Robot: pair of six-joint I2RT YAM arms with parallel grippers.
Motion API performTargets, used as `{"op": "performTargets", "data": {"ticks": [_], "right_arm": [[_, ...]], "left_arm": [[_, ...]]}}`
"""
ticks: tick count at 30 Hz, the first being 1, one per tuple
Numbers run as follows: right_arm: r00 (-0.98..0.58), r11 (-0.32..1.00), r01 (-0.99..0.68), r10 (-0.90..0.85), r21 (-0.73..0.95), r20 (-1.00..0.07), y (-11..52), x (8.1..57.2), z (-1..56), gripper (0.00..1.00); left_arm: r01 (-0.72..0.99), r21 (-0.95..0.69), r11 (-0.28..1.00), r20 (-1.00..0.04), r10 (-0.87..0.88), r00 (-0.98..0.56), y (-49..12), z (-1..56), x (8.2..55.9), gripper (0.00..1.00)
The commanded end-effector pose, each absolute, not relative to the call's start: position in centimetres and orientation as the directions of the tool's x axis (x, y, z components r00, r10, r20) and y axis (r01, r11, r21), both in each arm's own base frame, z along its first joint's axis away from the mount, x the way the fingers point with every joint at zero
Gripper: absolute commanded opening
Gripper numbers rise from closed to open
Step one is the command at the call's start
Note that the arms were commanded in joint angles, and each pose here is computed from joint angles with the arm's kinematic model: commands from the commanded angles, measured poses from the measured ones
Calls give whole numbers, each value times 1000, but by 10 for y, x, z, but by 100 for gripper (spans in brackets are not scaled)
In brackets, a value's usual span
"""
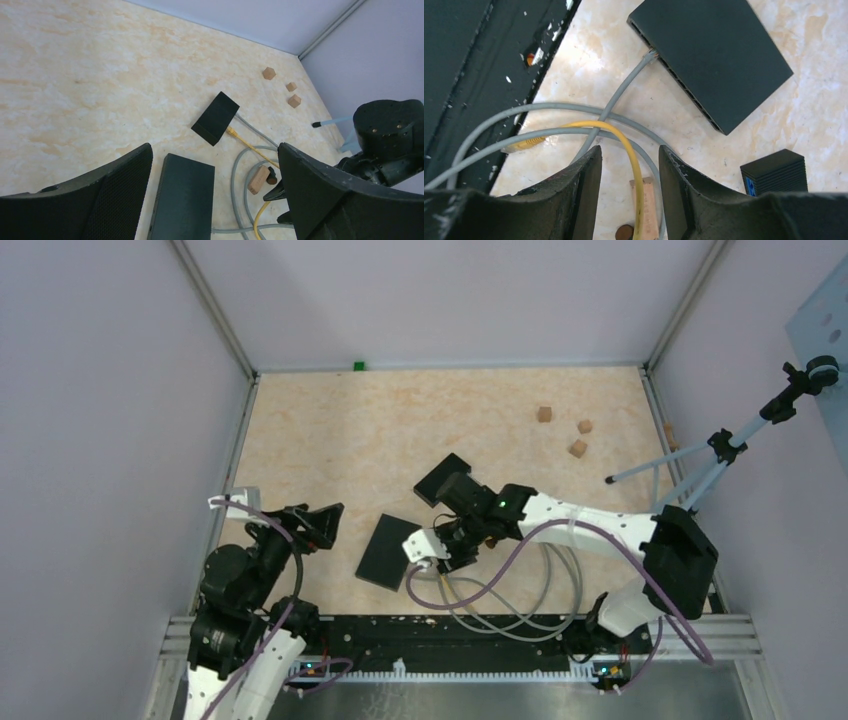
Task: Insert the plug into the switch port
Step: Pick up the connector from the center of the board.
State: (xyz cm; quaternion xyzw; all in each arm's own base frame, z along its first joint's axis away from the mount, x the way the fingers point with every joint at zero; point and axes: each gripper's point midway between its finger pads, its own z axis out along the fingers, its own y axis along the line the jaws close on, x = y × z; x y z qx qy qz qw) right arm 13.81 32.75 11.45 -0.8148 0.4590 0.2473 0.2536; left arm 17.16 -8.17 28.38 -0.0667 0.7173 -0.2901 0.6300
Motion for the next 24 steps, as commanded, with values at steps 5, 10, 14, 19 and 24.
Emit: {"op": "performTargets", "data": {"ticks": [5, 10, 14, 19, 24], "right_arm": [[636, -574, -766, -603, -292, -482, 338, 152, 87, 44], [663, -630, -745, -662, -220, -350, 329, 161, 61, 41], [664, -627, -747, -683, -222, -304, 329, 170, 55, 28], [666, -601, -745, -638, -289, -388, 347, 164, 81, 0], [656, -536, -755, -599, -378, -460, 343, 156, 118, 0]], "left_arm": [[211, -461, 862, -882, -418, -219, -72, 284, 174, 99], [225, -410, 884, -908, -373, -190, -69, 290, 173, 99], [234, -380, 895, -921, -344, -180, -68, 294, 174, 99], [205, -371, 906, -925, -339, -173, -64, 295, 179, 99], [271, -368, 890, -928, -331, -173, -74, 300, 177, 99]]}}
